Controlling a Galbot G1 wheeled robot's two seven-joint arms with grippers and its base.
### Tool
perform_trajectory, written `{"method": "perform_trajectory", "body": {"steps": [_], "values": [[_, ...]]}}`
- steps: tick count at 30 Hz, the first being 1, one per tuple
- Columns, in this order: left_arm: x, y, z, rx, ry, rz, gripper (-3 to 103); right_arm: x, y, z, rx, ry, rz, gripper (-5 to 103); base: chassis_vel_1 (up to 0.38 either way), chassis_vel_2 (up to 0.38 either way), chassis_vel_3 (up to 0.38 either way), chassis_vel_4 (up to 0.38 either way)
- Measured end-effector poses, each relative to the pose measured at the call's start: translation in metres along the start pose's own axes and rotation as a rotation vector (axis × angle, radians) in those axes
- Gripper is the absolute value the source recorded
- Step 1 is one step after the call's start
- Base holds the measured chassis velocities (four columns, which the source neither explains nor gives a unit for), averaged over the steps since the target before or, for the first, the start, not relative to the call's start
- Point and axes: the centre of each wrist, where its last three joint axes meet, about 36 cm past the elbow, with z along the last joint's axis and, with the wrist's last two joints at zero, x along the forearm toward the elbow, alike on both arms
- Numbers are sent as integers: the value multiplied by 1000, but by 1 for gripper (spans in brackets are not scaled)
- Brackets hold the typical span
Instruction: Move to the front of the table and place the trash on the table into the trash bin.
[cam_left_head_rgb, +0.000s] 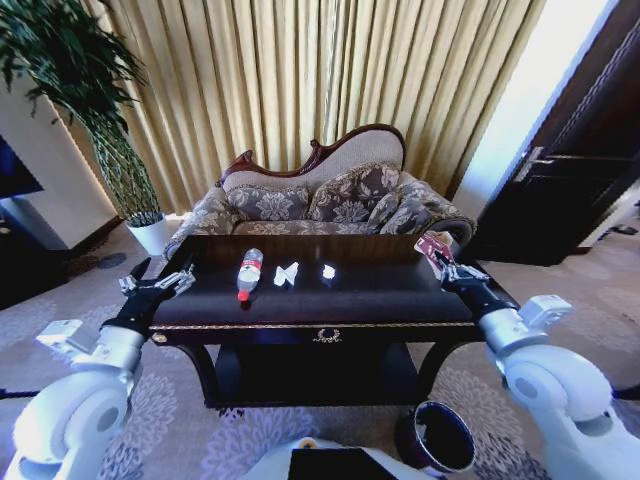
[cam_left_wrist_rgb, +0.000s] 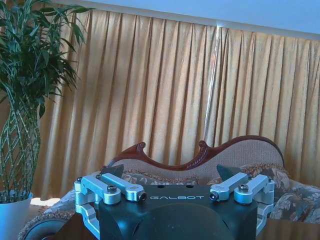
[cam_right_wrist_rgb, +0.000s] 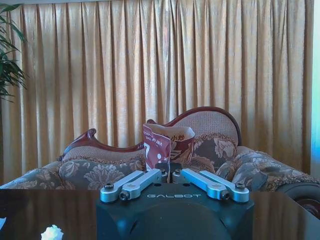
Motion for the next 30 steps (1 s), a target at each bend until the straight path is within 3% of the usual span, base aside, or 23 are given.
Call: {"method": "perform_trajectory", "body": {"steps": [30], "values": [[2,-2,-1,-5,-2,8,100,3,2,-1,5,-9,8,0,73,-77,-71,73]]}}
